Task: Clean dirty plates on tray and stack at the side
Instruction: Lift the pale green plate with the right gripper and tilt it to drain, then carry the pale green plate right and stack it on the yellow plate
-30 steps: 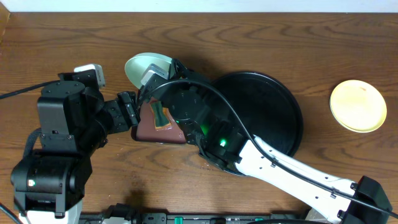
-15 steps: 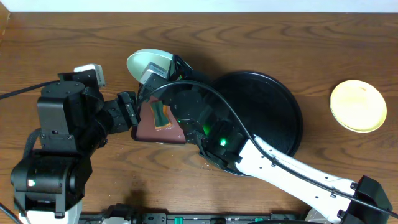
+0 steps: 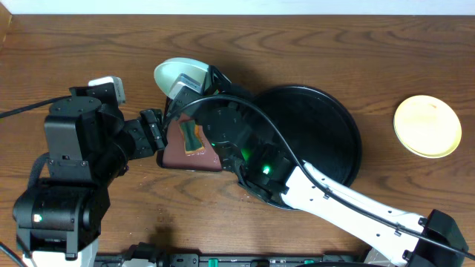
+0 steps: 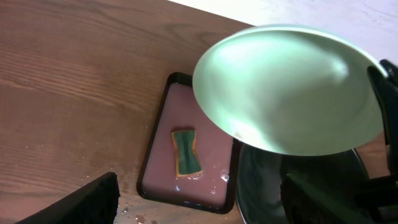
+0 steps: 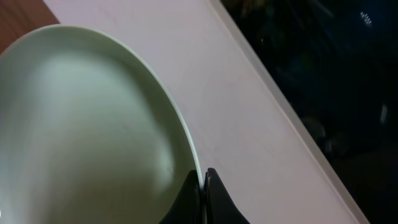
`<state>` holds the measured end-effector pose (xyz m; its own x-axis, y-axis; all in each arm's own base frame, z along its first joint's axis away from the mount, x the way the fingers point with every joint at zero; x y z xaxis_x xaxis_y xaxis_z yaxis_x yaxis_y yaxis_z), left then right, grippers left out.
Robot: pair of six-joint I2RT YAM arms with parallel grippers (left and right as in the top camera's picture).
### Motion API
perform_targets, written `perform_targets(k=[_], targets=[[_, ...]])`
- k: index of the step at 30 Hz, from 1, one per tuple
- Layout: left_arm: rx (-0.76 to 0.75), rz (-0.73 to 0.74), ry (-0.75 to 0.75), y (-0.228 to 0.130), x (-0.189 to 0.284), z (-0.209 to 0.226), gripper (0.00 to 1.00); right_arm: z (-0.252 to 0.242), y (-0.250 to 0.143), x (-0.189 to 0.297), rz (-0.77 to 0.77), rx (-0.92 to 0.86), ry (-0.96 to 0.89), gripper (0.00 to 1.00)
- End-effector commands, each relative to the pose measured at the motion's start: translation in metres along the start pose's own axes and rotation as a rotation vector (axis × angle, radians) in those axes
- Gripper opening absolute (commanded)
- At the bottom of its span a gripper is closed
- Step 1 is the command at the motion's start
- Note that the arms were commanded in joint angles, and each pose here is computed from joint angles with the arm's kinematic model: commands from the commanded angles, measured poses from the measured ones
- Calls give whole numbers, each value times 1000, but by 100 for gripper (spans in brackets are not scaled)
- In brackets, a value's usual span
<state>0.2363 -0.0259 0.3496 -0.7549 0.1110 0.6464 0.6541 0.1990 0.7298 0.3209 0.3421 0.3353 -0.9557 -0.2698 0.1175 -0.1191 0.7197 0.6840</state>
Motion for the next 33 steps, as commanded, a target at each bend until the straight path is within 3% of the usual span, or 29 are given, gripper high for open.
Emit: perform_targets(k=[1, 3, 7, 9, 12, 15, 18, 21, 23, 25, 28, 31, 33], targets=[[4, -15, -7, 4, 4, -1, 84, -16, -3, -2, 39, -49, -78, 1], [4, -15, -7, 4, 4, -1, 84, -22, -8, -6, 47, -132, -98, 1], [4, -15, -7, 4, 4, -1, 84, -14, -10, -6, 61, -11, -68, 1], [4, -15, -6, 4, 4, -1, 84, -22, -13, -9, 68, -113, -104, 1], [4, -15, -7, 4, 4, -1, 84, -6, -11, -4, 69, 21, -50, 1], [4, -15, -7, 4, 4, -1, 84, -20, -13, -6, 88, -110, -138, 1], [4, -15, -6, 4, 4, -1, 84, -3, -11, -3, 79, 31, -60, 1], [4, -15, -6, 4, 4, -1, 84, -22, -17, -9, 108, -96, -173, 1], [4, -15, -6, 4, 4, -1, 84, 0, -14, -8, 80, -21, -53, 1], [4, -15, -7, 4, 4, -1, 84, -1, -17, -8, 108, 22, -93, 1], [4, -15, -7, 4, 4, -1, 84, -10, -24, -13, 127, -167, -152, 1], [4, -15, -7, 4, 4, -1, 84, 15, -29, -10, 145, -105, -38, 1], [4, -15, -7, 4, 4, -1, 84, 6, -44, -9, 209, -232, -122, 1]])
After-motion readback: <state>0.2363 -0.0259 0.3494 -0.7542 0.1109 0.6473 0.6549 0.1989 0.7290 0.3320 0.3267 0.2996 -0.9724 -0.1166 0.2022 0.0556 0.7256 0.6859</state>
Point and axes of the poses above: each gripper's point midway between its finger pads, its own x axis back along the fingers, its own z axis along the line the jaws close on, y = z × x, the point moved 3 cm from there along x, back along the fingers, and after that the axes turned 3 degrees about -x, right-handed, at the moved point
